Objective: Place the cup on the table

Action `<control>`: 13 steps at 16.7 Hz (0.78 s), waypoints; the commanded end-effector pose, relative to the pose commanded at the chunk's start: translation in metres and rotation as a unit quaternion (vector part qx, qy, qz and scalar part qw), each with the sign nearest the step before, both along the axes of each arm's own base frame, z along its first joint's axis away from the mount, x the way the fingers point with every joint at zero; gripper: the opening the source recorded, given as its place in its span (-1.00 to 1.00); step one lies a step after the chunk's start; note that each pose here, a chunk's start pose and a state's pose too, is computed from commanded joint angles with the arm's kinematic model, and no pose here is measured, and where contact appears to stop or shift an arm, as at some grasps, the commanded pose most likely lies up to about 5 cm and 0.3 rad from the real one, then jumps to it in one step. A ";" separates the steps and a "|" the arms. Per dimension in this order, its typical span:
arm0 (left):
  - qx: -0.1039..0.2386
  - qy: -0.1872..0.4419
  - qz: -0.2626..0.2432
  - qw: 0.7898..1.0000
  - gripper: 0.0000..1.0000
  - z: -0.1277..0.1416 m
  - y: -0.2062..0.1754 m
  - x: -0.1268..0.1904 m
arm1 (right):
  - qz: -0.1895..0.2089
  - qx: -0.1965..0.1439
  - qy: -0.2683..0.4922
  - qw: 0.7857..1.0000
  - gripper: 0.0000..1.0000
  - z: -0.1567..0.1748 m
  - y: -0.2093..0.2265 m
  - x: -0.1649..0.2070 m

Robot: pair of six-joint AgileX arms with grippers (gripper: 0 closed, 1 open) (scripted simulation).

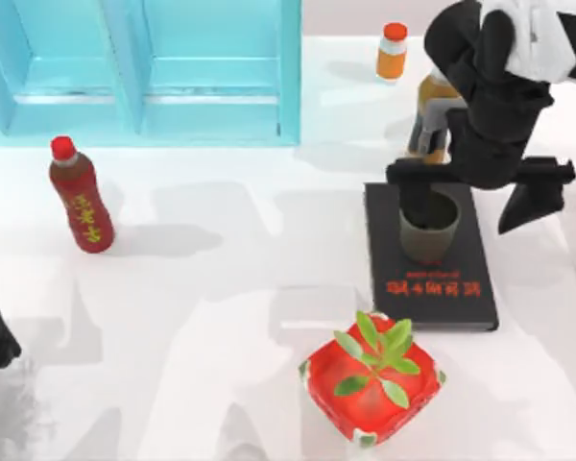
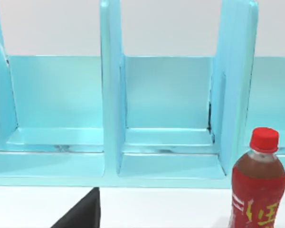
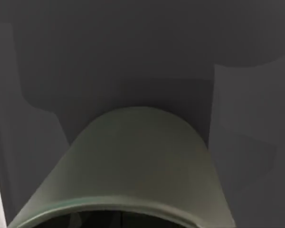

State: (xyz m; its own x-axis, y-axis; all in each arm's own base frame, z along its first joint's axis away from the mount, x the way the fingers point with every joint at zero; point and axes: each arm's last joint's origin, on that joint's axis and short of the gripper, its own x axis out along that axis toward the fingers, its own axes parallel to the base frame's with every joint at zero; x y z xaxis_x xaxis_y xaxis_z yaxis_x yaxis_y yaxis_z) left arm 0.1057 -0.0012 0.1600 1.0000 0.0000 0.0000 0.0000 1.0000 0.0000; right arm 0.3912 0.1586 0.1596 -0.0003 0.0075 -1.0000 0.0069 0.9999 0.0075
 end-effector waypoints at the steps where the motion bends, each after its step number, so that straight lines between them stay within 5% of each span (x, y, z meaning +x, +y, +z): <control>1: 0.000 0.000 0.000 1.000 1.00 0.000 0.000 0.000 | 0.000 0.000 0.000 1.000 0.25 0.000 0.000 0.000; 9: 0.000 0.000 0.000 1.000 1.00 0.000 0.000 0.000 | 0.000 0.000 0.000 1.000 -0.96 0.000 0.000 0.000; 13: 0.000 0.000 0.000 1.000 1.00 0.000 0.000 0.000 | 0.000 0.000 0.000 1.000 -1.00 0.000 0.000 0.000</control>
State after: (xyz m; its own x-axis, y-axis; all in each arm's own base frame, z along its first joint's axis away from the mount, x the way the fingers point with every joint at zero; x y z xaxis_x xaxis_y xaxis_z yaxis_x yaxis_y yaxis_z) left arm 0.1057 -0.0012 0.1600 1.0000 0.0000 0.0000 0.0000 1.0000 0.0000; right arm 0.3912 0.1586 0.1596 -0.0003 0.0075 -1.0000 0.0069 0.9999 0.0075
